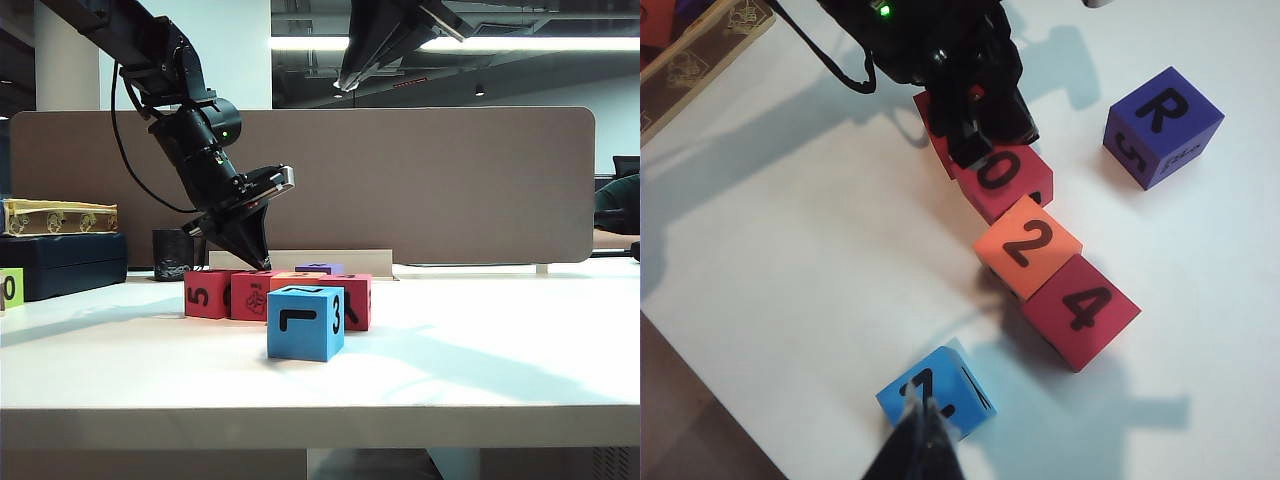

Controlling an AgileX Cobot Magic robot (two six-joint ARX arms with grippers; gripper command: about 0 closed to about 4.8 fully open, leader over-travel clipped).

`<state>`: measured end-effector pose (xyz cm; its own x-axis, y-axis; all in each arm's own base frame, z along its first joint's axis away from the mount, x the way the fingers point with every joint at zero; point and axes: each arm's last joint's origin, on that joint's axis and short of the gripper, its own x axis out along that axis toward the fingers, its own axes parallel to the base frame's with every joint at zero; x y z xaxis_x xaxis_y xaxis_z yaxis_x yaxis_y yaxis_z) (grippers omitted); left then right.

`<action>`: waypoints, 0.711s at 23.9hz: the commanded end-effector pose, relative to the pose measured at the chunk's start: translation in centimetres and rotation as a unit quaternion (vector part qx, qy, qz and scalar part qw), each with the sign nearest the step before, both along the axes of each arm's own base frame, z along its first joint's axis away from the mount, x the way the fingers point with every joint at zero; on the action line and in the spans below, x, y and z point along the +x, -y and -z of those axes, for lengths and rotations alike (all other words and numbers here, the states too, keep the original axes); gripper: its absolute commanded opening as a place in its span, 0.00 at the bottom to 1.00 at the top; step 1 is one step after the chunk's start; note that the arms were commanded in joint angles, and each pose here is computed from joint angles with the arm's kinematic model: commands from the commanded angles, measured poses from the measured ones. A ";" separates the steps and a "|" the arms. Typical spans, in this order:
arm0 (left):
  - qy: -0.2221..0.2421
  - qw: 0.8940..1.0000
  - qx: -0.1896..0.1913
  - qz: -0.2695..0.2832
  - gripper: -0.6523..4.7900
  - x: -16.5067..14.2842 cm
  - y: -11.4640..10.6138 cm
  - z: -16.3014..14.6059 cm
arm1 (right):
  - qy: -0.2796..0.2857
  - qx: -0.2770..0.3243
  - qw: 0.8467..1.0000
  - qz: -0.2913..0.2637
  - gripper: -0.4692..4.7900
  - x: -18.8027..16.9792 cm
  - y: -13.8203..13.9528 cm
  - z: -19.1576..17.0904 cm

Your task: Select the appropriate blocks from the scattered letter blocks on the table and arrange them in a row to spell out "2024".

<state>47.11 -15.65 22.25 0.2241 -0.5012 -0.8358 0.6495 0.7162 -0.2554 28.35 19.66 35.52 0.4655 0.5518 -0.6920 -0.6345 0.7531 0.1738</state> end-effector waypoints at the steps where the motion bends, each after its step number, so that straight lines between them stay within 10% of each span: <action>1: -0.024 1.000 0.007 0.006 0.11 -0.6 0.0 0.0 | 0.009 0.005 1.000 -0.001 0.08 0.0 0.0 -0.3; 17: -0.037 0.997 0.065 0.004 0.11 -1.3 0.5 0.3 | 0.011 -0.002 1.000 0.006 0.08 0.0 0.0 -0.3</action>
<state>46.04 -16.34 22.29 0.1707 -0.4383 -0.8825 0.6496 0.7234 -0.2337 28.37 19.63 35.50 0.4764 0.5383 -0.6952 -0.6262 0.7628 0.1615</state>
